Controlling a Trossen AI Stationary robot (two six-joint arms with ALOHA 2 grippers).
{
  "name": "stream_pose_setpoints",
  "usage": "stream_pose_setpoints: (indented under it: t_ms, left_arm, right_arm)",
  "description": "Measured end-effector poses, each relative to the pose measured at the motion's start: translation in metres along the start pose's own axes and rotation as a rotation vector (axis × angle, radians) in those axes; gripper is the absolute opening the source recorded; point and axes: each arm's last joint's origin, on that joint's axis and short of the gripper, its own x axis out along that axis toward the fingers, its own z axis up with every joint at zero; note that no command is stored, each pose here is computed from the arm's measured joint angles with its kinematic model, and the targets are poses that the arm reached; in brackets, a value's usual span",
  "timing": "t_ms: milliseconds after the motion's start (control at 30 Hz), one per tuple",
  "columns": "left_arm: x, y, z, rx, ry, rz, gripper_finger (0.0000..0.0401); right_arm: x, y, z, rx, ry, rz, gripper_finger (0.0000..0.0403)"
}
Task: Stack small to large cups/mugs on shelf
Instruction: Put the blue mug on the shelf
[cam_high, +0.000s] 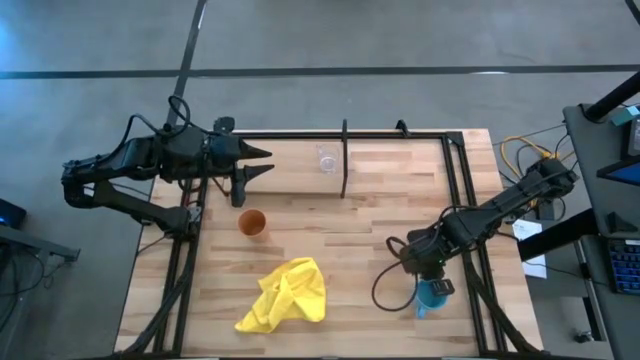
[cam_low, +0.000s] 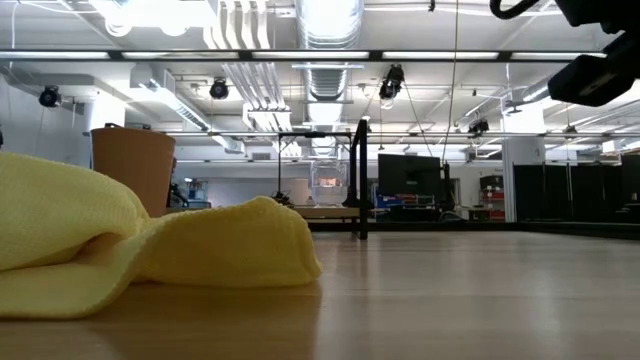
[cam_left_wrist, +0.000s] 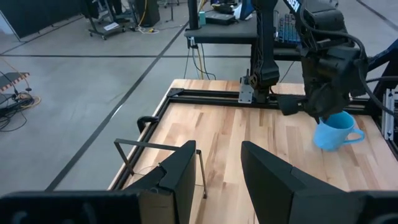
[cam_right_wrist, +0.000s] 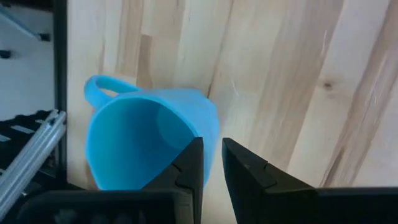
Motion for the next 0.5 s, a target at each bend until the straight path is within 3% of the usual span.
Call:
stream_pose_setpoints:
  t_ms: [500]
  left_arm:
    - [0.0, 0.0, 0.001, -0.003, -0.015, 0.0, 0.0116]
  right_arm:
    - [0.002, 0.009, 0.014, -0.047, 0.007, -0.029, 0.0054]
